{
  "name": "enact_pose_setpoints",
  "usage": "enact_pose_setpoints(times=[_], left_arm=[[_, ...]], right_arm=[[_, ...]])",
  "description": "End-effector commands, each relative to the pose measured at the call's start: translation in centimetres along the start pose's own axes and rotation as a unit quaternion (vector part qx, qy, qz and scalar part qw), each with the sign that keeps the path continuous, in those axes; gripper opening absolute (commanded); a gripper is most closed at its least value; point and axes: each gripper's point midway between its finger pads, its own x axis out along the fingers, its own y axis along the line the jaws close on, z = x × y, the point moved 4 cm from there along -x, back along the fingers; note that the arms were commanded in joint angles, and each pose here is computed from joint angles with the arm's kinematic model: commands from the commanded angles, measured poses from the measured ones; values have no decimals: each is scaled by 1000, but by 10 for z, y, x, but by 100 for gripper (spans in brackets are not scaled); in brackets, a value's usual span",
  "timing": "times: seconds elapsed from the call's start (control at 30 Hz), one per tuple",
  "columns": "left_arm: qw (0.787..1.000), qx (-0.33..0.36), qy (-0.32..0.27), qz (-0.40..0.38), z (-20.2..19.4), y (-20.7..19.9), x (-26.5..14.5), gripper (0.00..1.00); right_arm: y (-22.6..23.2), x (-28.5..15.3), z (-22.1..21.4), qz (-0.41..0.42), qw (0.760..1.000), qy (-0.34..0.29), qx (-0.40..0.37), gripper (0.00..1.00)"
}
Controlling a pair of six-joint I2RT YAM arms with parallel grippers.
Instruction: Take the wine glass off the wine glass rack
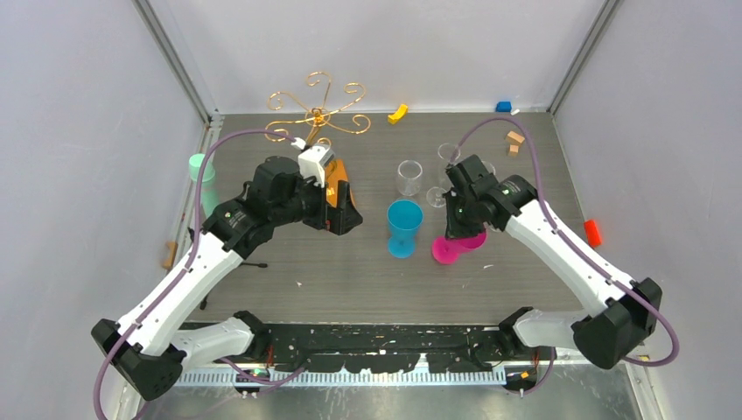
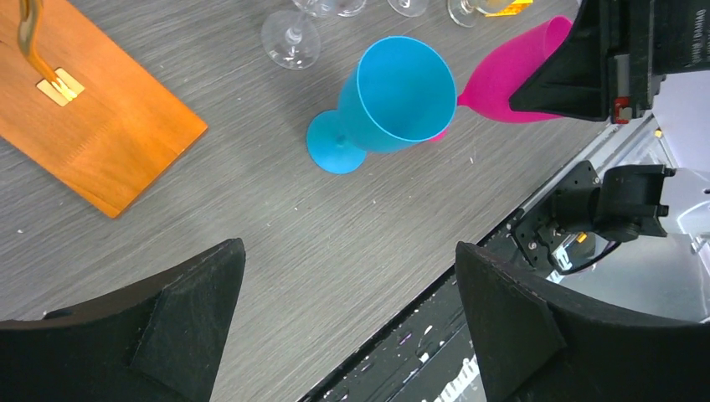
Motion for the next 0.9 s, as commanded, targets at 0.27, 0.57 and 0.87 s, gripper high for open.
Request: enact_pose_setpoints(times=[0.27, 0.57, 0.87], left_arm=[[999, 11, -16, 50, 7, 12, -6, 100], [996, -22, -12, 80, 12, 14, -14, 100], [995, -10, -29, 97, 20, 12, -41, 100]], right_arm=[[16, 21, 15, -18, 999, -9, -31, 27], [22, 1, 29, 2, 998, -50, -31, 42], [13, -50, 42, 12, 988, -154, -16, 48]])
